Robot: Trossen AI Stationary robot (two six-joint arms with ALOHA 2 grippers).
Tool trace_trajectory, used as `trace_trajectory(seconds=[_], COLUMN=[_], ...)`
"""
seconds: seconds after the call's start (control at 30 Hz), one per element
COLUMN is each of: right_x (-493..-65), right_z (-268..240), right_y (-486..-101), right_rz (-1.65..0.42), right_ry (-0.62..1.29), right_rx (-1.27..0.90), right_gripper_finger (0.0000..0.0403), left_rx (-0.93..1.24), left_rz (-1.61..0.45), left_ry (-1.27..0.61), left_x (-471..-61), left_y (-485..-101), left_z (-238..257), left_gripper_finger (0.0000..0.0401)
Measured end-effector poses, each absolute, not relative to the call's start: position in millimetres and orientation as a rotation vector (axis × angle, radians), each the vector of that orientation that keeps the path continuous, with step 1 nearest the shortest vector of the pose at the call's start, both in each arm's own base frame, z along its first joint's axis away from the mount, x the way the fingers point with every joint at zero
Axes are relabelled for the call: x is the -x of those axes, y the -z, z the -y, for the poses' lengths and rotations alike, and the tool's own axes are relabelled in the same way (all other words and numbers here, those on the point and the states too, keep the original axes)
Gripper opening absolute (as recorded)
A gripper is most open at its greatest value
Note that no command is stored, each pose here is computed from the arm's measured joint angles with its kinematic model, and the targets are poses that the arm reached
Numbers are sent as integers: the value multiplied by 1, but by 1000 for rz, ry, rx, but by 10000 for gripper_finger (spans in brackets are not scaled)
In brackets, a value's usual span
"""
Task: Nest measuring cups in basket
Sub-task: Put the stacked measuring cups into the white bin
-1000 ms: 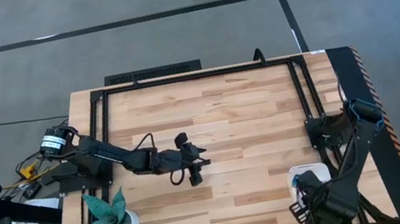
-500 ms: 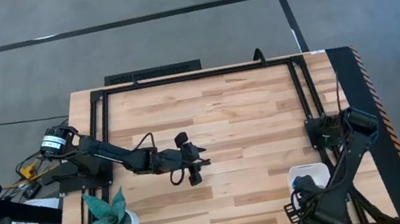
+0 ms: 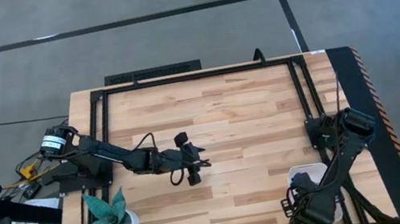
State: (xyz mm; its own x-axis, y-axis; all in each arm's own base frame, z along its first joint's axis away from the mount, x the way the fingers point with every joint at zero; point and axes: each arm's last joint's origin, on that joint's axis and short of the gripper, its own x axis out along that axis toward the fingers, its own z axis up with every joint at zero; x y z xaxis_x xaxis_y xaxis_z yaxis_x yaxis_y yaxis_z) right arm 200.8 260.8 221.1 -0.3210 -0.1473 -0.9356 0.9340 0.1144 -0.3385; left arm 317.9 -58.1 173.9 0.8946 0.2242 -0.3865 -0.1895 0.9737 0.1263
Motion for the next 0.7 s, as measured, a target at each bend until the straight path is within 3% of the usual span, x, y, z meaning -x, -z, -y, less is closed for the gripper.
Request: trace_trajectory(seconds=[0.47,0.7], right_x=[-205,-203], right_z=[-257,-259], right_y=[-200,-200], right_rz=[-1461,-1467], right_ry=[1397,1385], right_rx=[-889,-878], right_gripper_finger=[130,171], left_rx=[-109,-124], left_rz=[-439,-441], left_ry=[-220,-217], left_x=[-317,-317], left_y=[-172,-171], left_z=[58,58], left_gripper_finger=[172,172])
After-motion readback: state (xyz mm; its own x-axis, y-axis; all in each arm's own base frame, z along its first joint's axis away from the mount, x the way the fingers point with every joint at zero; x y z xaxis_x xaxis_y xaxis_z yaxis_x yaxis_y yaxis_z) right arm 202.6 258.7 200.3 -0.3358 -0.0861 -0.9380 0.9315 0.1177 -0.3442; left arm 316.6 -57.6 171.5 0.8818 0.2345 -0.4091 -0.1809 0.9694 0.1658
